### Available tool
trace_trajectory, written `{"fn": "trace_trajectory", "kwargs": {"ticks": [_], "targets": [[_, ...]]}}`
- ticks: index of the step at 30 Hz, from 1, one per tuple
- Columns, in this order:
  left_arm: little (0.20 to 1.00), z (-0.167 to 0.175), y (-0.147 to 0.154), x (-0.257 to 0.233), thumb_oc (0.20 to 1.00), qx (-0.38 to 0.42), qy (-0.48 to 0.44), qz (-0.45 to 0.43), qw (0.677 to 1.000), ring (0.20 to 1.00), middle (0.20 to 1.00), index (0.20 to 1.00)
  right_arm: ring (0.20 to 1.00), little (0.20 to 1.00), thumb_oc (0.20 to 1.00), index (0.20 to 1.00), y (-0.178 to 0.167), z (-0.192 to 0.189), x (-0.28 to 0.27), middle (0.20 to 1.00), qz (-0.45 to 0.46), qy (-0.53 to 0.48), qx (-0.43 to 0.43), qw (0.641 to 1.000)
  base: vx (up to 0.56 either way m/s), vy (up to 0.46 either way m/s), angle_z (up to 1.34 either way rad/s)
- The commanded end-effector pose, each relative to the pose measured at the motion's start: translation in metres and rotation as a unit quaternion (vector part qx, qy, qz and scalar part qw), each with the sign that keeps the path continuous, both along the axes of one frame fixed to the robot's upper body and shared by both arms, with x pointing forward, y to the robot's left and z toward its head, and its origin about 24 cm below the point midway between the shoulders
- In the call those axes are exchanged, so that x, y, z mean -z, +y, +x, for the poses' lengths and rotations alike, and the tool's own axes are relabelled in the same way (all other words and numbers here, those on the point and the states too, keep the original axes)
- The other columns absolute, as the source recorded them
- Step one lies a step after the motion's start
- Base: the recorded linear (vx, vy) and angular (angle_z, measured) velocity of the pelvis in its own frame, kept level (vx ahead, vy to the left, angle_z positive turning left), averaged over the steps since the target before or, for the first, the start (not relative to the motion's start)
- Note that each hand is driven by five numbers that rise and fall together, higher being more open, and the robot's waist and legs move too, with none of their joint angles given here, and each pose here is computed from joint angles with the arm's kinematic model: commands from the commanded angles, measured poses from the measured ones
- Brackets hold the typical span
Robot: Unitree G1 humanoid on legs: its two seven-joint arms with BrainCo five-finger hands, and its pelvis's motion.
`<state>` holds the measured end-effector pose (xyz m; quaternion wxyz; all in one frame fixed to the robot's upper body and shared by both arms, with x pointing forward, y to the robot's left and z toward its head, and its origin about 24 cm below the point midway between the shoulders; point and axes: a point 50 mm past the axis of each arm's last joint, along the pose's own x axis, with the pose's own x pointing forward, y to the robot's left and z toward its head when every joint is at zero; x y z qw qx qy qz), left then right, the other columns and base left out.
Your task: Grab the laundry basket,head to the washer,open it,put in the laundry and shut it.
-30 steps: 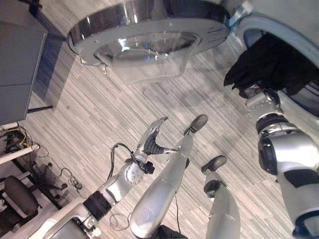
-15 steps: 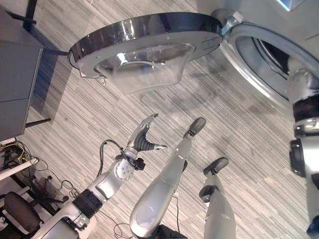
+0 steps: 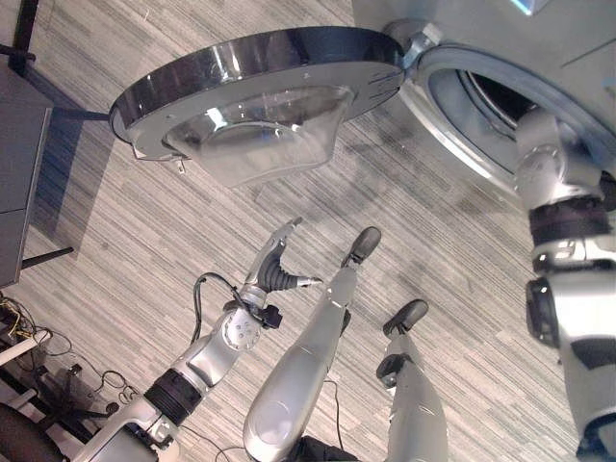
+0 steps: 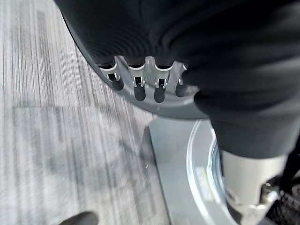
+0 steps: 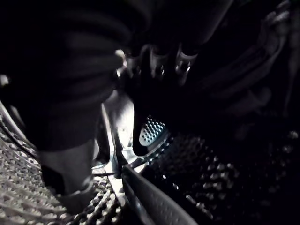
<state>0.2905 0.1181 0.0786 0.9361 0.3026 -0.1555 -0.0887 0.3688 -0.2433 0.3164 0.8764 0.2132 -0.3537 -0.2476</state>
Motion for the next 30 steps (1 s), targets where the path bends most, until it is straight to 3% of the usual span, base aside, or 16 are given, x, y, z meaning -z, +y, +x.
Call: {"fn": "trace_trajectory", "kwargs": {"ticks": [1,4,5,9,10,11,15,21,24,30], "targets": [[1.0,-0.01,0.006,0.019,1.0,-0.015,0.024,0.006,1.0,1.0,1.0,1.0,1.0,1.0,1.0,1.0,0.018,-0.015,0.007,1.0,-0.021,-0.087,-0.045,0.995,-0.05,0.064,0.03],[1.0,-0.014,0.01,0.029,1.0,-0.022,0.049,0.003,0.999,1.0,1.0,1.0,1.0,1.0,1.0,1.0,0.045,-0.012,0.062,1.0,-0.028,-0.029,-0.103,0.994,-0.07,0.085,-0.16],[1.0,-0.017,0.014,0.036,1.0,-0.03,0.067,0.006,0.997,1.0,1.0,1.0,1.0,1.0,1.0,1.0,0.066,-0.014,0.103,1.0,-0.025,0.025,-0.143,0.989,-0.05,0.066,-0.29],[1.0,-0.026,0.028,0.053,1.0,-0.063,0.11,-0.007,0.992,1.0,1.0,1.0,1.0,1.0,1.0,1.0,0.09,-0.038,0.2,1.0,-0.055,0.174,-0.205,0.962,-0.01,0.076,-0.27],[1.0,-0.027,0.028,0.054,1.0,-0.063,0.112,-0.007,0.992,1.0,1.0,1.0,1.0,1.0,1.0,1.0,0.091,-0.039,0.201,1.0,-0.055,0.175,-0.205,0.961,0.05,0.034,-0.45],[1.0,-0.032,0.04,0.06,1.0,-0.084,0.125,-0.009,0.989,1.0,1.0,1.0,1.0,1.0,1.0,1.0,0.093,-0.058,0.243,1.0,-0.074,0.246,-0.235,0.938,0.06,0.039,-0.46],[1.0,-0.041,0.058,0.07,1.0,-0.11,0.151,-0.008,0.982,1.0,1.0,1.0,1.0,1.0,1.0,1.0,0.089,-0.09,0.299,1.0,-0.139,0.364,-0.267,0.881,0.06,0.018,-0.25],[1.0,-0.052,0.082,0.085,1.0,-0.154,0.198,-0.034,0.968,1.0,1.0,1.0,1.0,1.0,1.0,1.0,0.066,-0.138,0.363,1.0,-0.135,0.501,-0.283,0.807,0.05,0.006,-0.12],[1.0,-0.058,0.096,0.095,1.0,-0.19,0.223,-0.057,0.954,1.0,1.0,1.0,1.0,1.0,1.0,1.0,0.042,-0.155,0.373,1.0,-0.098,0.526,-0.253,0.806,0.09,0.043,-0.26],[1.0,-0.081,0.112,0.119,1.0,-0.232,0.282,-0.082,0.927,1.0,1.0,1.0,1.0,1.0,1.0,1.0,-0.016,-0.139,0.334,1.0,-0.088,0.478,-0.122,0.865,0.1,0.091,-0.55]]}}
